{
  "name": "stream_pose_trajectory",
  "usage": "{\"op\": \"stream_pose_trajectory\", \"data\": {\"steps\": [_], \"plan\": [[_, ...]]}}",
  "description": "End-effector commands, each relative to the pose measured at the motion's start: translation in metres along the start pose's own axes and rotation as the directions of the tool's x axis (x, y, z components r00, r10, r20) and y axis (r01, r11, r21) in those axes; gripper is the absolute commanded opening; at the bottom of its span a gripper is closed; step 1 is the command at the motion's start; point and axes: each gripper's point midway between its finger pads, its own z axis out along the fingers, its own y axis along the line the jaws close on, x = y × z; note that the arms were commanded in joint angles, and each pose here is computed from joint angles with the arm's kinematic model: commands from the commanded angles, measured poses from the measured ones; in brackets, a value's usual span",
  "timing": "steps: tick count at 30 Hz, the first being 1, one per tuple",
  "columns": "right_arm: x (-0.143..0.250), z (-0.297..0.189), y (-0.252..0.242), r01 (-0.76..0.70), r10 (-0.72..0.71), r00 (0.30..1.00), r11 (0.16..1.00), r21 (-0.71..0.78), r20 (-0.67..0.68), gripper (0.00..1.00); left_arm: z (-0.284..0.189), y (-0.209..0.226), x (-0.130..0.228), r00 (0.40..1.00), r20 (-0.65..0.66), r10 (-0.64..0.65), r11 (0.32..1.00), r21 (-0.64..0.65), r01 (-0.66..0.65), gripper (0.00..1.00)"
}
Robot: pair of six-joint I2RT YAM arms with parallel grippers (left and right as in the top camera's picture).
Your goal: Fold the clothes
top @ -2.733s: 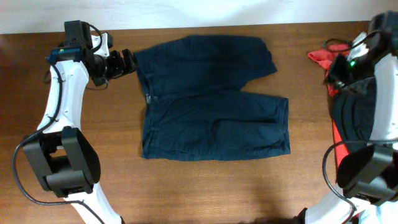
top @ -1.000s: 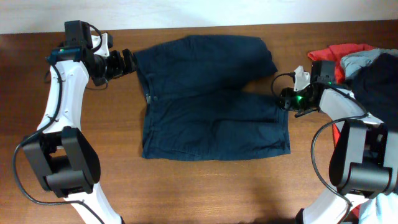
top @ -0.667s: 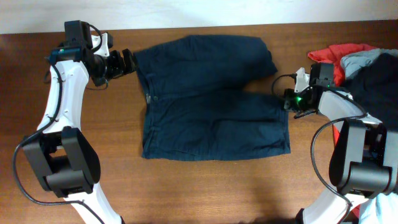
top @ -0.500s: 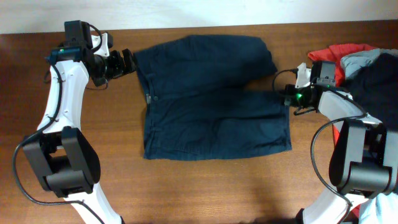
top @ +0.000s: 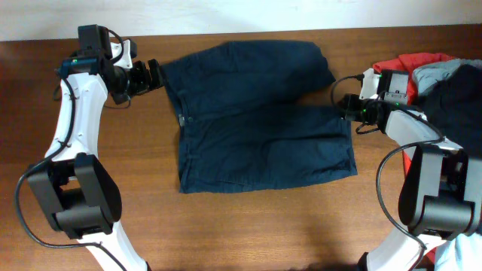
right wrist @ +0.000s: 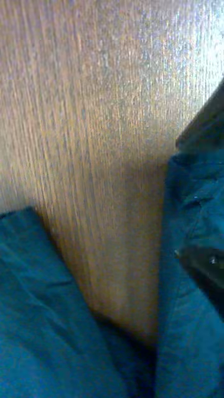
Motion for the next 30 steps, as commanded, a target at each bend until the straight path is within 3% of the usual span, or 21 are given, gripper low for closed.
{"op": "stream_pose_trajectory", "data": {"steps": [1,6,11,14,22,30], "plan": [[-0.032,-0.031,0.014,0.027,-0.027,0.998,1.0,-0.004,0.056,0.8,-0.01,-0.006,-0.006,1.0,0.025,0.019,1.0,0.013,-0.019,0.99],[-0.034,-0.085,0.031,0.007,-0.007,1.0,1.0,0.002,-0.006,0.81,-0.01,-0.006,-0.006,1.0,0.025,0.019,1.0,0.013,-0.019,0.99],[0.014,-0.138,0.026,-0.117,0.14,0.976,0.984,0.138,-0.169,0.78,-0.01,-0.006,-0.006,1.0,0.025,0.019,1.0,0.013,-0.019,0.99],[0.043,-0.151,0.014,-0.177,0.24,0.938,0.952,0.248,-0.252,0.69,-0.01,-0.006,-0.006,1.0,0.025,0.019,1.0,0.013,-0.019,0.99],[0.116,-0.142,-0.01,-0.264,0.43,0.832,0.862,0.432,-0.35,0.67,-0.01,-0.006,-0.006,1.0,0.025,0.019,1.0,0.013,-0.019,0.99],[0.152,-0.104,-0.006,-0.312,0.439,0.822,0.88,0.357,-0.362,0.66,-0.01,-0.006,-0.006,1.0,0.025,0.019,1.0,0.013,-0.019,0.99]]}}
